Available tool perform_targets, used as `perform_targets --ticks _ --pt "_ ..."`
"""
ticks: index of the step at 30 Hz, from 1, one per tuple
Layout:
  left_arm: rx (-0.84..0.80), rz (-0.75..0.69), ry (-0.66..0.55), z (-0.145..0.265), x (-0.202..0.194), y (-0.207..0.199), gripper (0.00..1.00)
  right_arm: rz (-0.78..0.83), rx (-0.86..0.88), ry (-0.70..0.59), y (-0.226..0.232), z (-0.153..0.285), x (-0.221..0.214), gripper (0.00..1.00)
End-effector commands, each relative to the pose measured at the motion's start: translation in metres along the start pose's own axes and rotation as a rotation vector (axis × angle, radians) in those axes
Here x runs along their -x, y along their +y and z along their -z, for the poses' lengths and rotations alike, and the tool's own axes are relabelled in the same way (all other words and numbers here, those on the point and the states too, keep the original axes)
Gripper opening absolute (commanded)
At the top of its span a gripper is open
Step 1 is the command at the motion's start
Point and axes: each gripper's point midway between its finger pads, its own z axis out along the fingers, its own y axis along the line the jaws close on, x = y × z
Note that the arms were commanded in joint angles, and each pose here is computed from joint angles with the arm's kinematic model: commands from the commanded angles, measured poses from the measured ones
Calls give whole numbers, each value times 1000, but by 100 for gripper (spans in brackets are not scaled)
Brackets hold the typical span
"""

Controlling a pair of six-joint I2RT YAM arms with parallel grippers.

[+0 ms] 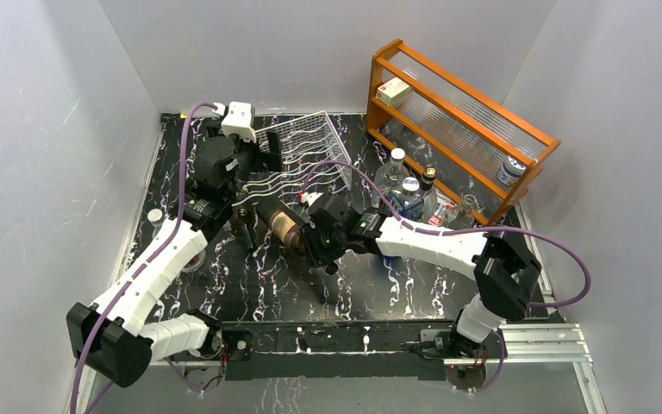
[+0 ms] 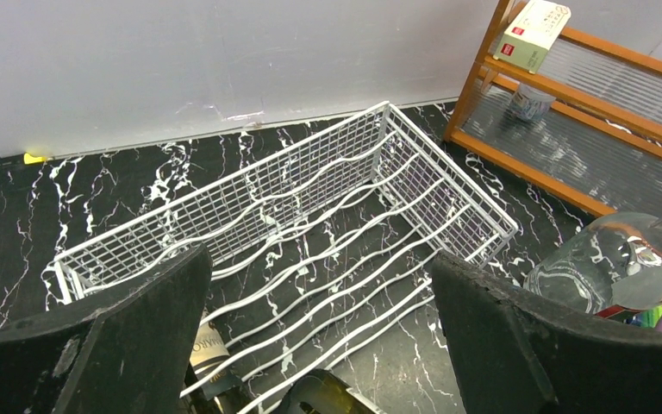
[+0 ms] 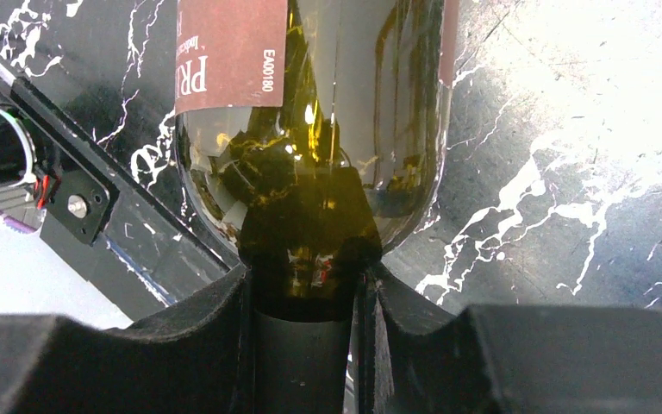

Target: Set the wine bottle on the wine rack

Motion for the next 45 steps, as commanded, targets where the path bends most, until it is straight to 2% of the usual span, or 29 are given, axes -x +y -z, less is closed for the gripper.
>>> perform_targets --ticks 1,6,16,26,34,45 --pt "-10 19 -38 4 10 0 98 1 57 -251 21 5 65 0" --pt "-6 19 -36 4 9 1 98 -32 41 -284 19 -2 75 0" --pt "-2 27 -38 4 5 2 98 -197 78 -499 28 -27 126 0" --pt "14 25 -39 5 2 7 98 -213 91 -666 30 -54 166 0" --pt "94 44 -66 9 5 21 98 -210 113 -711 36 -73 186 0" --pt "216 80 -135 22 13 47 98 -226 109 -683 31 -98 197 0"
